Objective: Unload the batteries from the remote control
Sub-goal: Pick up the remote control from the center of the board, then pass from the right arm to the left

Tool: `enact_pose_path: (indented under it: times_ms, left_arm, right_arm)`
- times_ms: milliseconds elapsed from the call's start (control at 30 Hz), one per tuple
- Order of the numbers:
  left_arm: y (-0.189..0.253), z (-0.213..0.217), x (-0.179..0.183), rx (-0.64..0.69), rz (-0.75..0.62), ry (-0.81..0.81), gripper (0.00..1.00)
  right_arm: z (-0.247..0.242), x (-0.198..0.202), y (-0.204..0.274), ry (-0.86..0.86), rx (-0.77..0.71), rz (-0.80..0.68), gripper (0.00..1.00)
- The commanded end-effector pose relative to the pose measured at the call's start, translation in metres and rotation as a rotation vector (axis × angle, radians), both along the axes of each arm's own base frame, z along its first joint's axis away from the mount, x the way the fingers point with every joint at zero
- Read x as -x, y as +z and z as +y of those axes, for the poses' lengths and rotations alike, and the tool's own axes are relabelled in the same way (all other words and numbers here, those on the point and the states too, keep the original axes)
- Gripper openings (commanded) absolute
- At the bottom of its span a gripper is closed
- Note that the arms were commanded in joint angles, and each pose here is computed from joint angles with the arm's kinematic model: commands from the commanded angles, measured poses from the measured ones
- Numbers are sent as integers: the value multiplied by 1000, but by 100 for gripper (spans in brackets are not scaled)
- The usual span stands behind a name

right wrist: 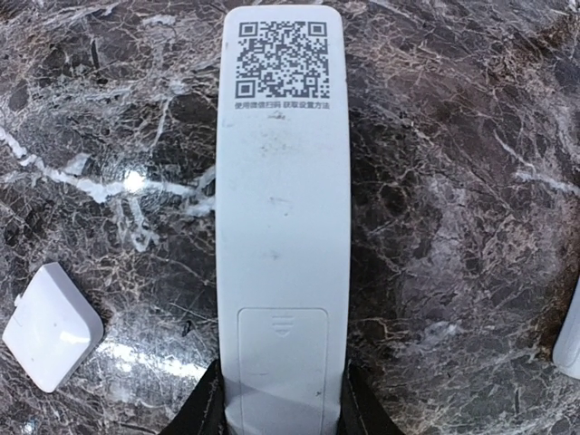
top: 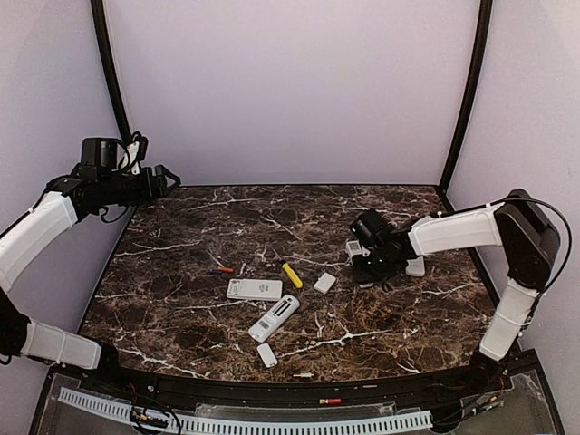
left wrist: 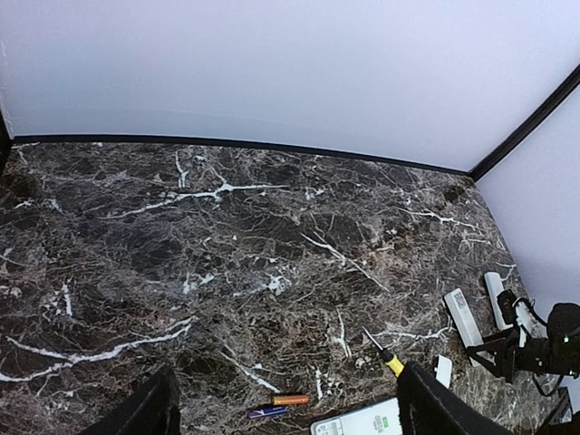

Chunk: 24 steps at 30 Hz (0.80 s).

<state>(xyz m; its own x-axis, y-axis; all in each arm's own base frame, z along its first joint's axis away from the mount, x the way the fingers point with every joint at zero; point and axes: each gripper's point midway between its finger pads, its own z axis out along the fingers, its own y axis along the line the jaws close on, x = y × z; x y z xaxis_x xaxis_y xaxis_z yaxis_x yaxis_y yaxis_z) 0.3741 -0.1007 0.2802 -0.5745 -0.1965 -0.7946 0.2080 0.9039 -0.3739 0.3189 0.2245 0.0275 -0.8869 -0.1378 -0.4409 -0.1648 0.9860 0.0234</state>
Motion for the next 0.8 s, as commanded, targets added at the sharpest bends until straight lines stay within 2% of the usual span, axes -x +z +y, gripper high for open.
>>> enact_pose_path:
  times_ms: [0, 133, 333, 500, 767]
  left_arm:
    - [-10, -33, 6, 68, 27, -136, 82]
    - [-24, -76, 16, 99, 75, -278, 82]
    - [-44, -134, 34, 202, 175, -498, 83]
    - [-42, -156, 44, 314, 205, -610, 83]
    - [-59, -179, 56, 397, 308, -693, 83]
  right_arm:
    - [13, -16, 58, 42, -58, -142, 0]
    - [44, -11, 105, 169, -119, -245, 0]
    - [109, 16, 143, 360, -251, -319, 0]
    - [160, 39, 158, 495, -335, -350, 0]
    - [209, 60, 170, 647, -353, -380, 0]
